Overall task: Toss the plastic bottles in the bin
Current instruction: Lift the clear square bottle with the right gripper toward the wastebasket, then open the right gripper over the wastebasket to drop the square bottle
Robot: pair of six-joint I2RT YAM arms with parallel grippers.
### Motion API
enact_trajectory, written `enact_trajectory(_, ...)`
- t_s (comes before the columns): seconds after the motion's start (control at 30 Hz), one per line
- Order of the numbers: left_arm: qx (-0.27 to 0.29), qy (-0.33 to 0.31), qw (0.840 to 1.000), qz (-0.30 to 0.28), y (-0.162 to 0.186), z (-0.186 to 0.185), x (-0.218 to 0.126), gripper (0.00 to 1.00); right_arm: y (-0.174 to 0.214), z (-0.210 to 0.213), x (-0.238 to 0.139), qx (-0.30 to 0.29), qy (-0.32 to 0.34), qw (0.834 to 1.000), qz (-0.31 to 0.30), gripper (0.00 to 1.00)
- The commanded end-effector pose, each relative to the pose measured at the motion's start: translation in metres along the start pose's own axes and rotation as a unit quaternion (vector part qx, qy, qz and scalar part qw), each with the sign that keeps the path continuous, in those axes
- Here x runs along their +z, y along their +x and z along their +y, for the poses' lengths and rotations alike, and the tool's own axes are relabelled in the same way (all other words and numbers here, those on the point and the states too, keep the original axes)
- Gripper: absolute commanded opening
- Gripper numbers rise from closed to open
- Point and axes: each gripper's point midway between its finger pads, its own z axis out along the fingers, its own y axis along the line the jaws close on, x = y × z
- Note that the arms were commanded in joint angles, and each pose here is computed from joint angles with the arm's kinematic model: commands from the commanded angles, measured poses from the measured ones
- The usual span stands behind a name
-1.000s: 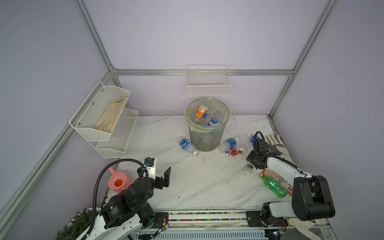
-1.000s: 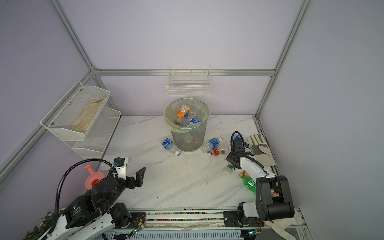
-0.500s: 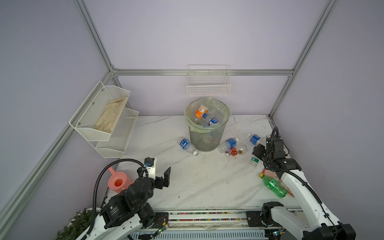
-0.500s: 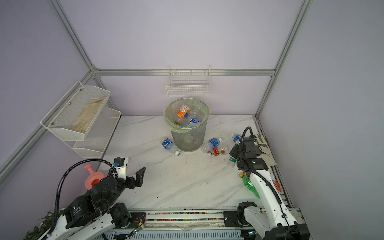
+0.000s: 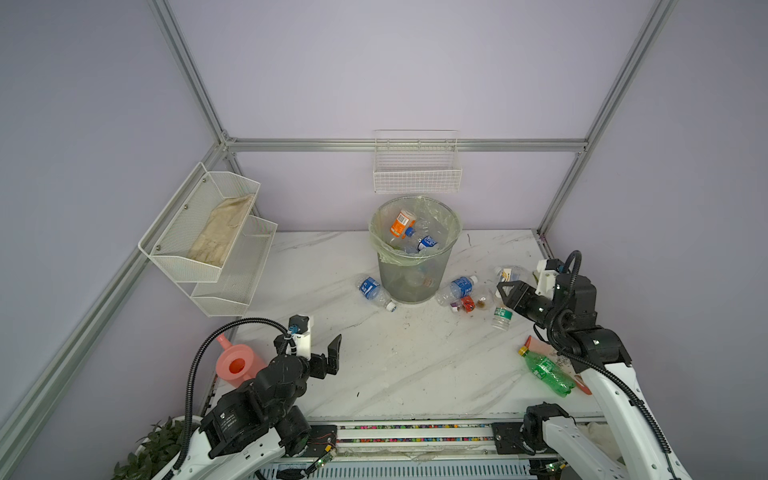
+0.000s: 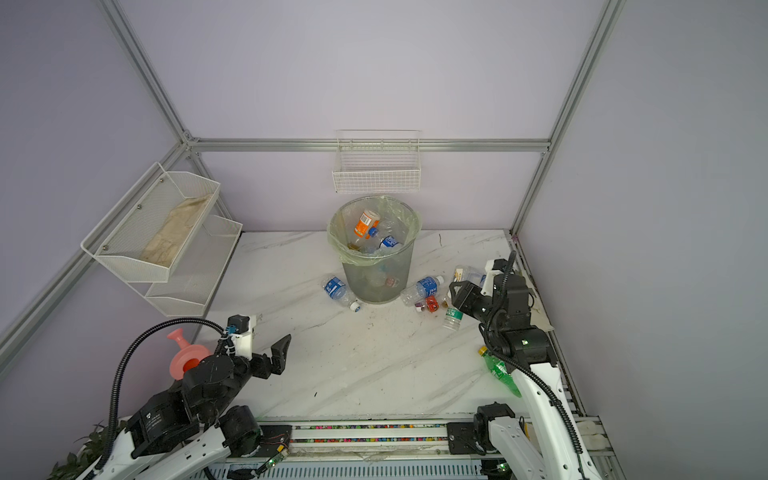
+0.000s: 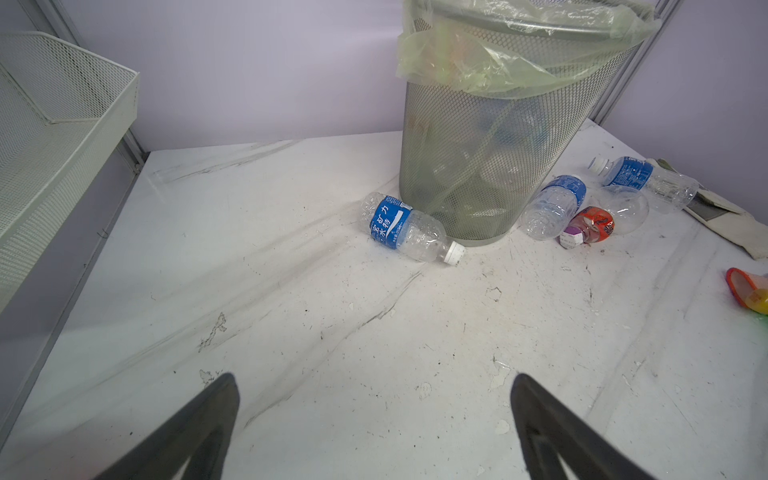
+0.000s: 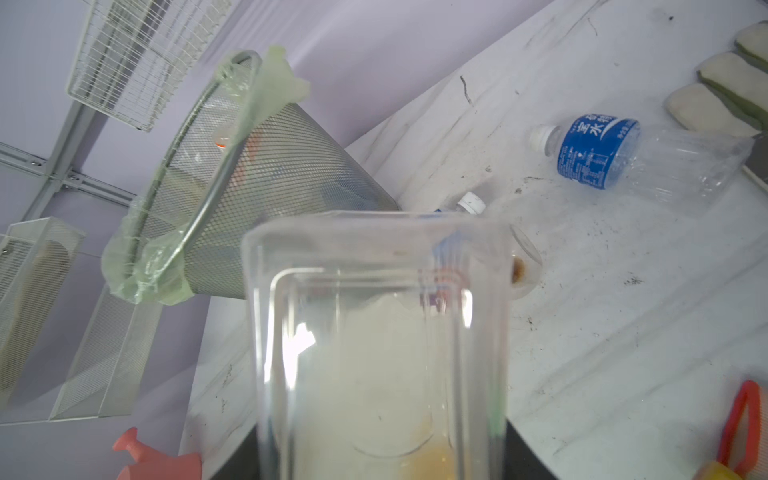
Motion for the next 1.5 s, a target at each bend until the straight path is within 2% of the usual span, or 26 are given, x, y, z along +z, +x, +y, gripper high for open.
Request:
enact_trajectory(0.0,-0.042,0.029,0.996,-0.071,-0.019,0.009,-0.026,1.00,-0.019,0.036,-0.015,-0.006,-0.066,0.997,-0.024,0.00)
enact_trajectory(0.23,-0.032,0.033,0.997,-0.060,-0.017,0.004,-0.022,1.00,-0.071,0.096,-0.039,-0.017,-0.159,0.983,-0.089,0.00)
enact_trajectory(0.47,-0.032,0.033,0.997,-0.062,-0.017,0.004,-0.022,1.00,-0.120,0.145,-0.048,-0.044,-0.196,0.971,-0.134,0.00)
enact_trajectory(0.77,-0.032,0.032,0.997,-0.061,-0.017,0.005,-0.022,1.00,-0.132,0.198,-0.043,-0.067,-0.231,0.959,-0.153,0.00)
enact_trajectory(1.03,-0.032,0.031,0.997,-0.061,-0.017,0.005,-0.022,1.00,-0.124,0.257,0.012,-0.093,-0.239,0.957,-0.137,0.00)
enact_trajectory(1.2,-0.032,0.029,0.997,-0.061,-0.017,0.005,-0.022,1.00,-0.106,0.260,0.111,-0.098,-0.179,0.975,-0.083,0.00)
enact_trajectory(1.23,-0.031,0.030,0.997,-0.060,-0.016,0.005,-0.022,1.00,-0.097,0.261,0.131,-0.101,-0.167,0.979,-0.063,0.09)
enact_trajectory(1.3,-0.033,0.030,0.997,-0.061,-0.017,0.005,-0.022,1.00,-0.083,0.255,0.162,-0.110,-0.126,0.985,-0.038,0.57)
enact_trajectory(1.33,-0.032,0.031,0.997,-0.061,-0.017,0.005,-0.022,1.00,-0.077,0.248,0.172,-0.115,-0.093,0.989,-0.030,0.86)
enact_trajectory(1.37,-0.032,0.031,0.997,-0.060,-0.017,0.005,-0.022,1.00,-0.078,0.239,0.174,-0.117,-0.053,0.991,-0.038,0.97)
enact_trajectory(1.43,-0.033,0.031,0.997,-0.061,-0.017,0.005,-0.022,1.00,-0.086,0.237,0.161,-0.117,-0.026,0.990,-0.068,0.97)
enact_trajectory(1.47,-0.033,0.032,0.997,-0.062,-0.017,0.005,-0.022,1.00,-0.091,0.242,0.148,-0.113,-0.037,0.989,-0.088,0.97)
